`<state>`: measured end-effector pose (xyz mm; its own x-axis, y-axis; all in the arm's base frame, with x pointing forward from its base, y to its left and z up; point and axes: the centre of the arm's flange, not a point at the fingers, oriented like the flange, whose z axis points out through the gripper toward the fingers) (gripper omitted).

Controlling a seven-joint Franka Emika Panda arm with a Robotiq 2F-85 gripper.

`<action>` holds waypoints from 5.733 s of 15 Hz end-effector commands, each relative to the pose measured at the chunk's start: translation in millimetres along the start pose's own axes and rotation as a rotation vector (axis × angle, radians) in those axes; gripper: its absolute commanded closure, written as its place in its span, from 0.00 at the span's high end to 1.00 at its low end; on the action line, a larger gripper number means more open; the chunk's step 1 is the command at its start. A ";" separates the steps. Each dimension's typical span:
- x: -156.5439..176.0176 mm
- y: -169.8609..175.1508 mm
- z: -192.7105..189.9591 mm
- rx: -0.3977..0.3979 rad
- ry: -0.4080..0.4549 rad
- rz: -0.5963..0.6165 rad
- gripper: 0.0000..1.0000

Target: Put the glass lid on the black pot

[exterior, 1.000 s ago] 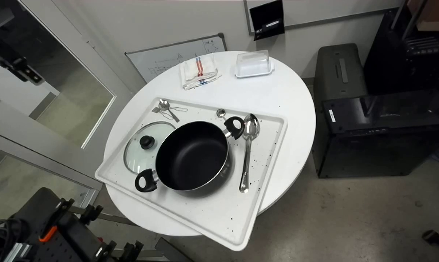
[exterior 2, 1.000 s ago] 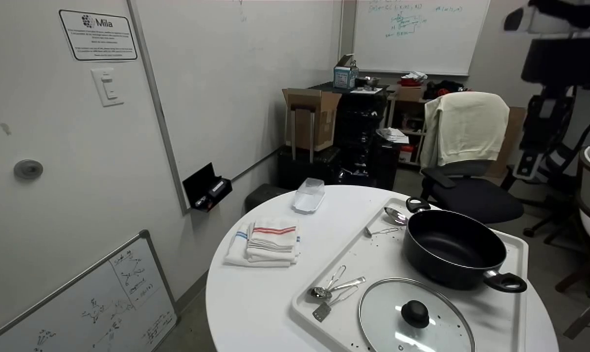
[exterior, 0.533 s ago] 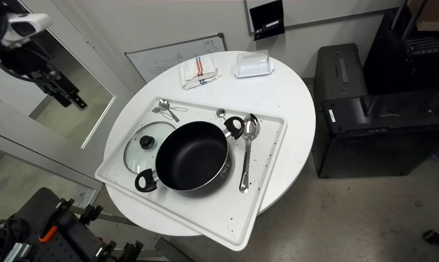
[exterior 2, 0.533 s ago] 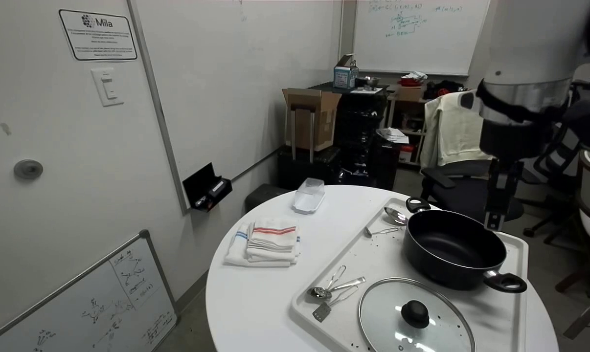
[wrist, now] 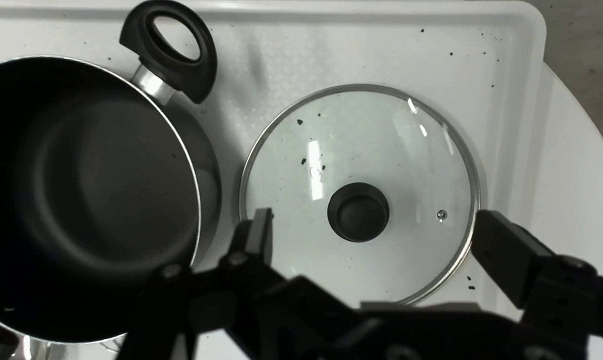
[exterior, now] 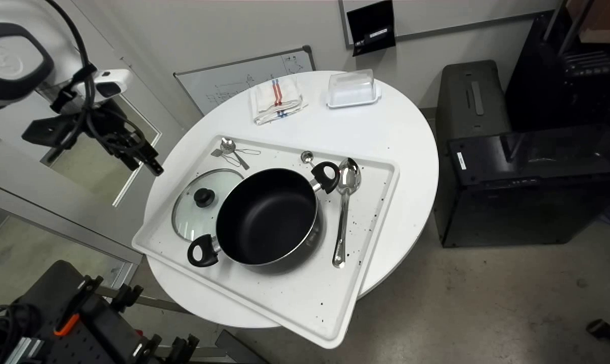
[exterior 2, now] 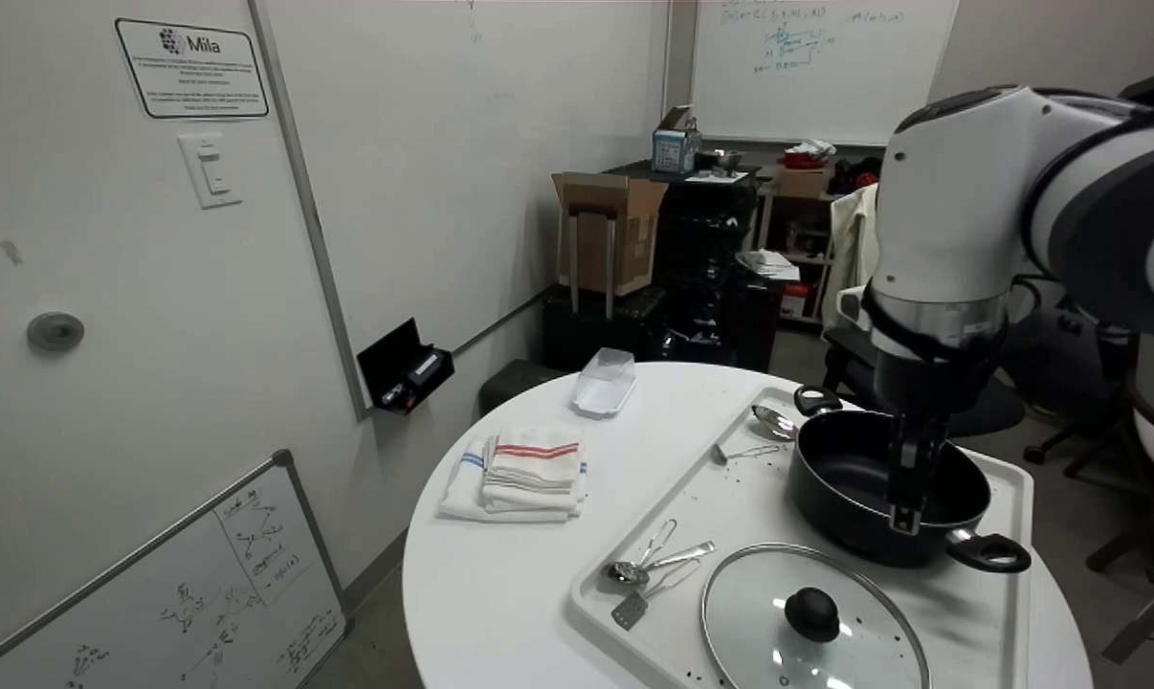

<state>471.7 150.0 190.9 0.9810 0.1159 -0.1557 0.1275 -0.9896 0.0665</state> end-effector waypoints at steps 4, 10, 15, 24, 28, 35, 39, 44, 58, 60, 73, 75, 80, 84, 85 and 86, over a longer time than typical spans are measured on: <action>44.1 -16.8 57.5 0.008 -0.015 -0.030 1.00; 68.7 -27.4 93.2 -0.005 -0.047 -0.026 1.00; 73.8 -31.3 123.4 -0.025 -0.072 -0.031 1.00; 82.6 -34.0 158.8 -0.048 -0.098 -0.029 1.00; 83.5 -35.0 164.4 -0.052 -0.099 -0.031 1.00; 83.5 -36.1 165.4 -0.050 -0.097 -0.035 0.38; 82.3 -36.3 161.8 -0.047 -0.094 -0.039 0.23; 76.6 -35.1 152.9 -0.039 -0.089 -0.048 0.23; 45.1 -36.7 95.3 -0.026 -0.061 -0.127 0.23; 39.9 -36.5 86.0 -0.029 -0.054 -0.136 0.23; 7.2 -26.0 24.8 -0.041 0.004 -0.133 0.23; 3.1 -19.5 18.2 -0.040 0.009 -0.120 0.23; -2.2 8.8 5.2 -0.035 0.025 -0.065 0.23; -3.7 45.8 -2.3 -0.026 0.035 0.004 0.23; -3.7 55.3 -3.4 -0.024 0.036 0.023 0.23; -3.6 66.9 -4.6 -0.021 0.038 0.046 0.23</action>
<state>481.1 111.9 178.6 0.9841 0.1079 -0.1413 0.1215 -0.9884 0.0916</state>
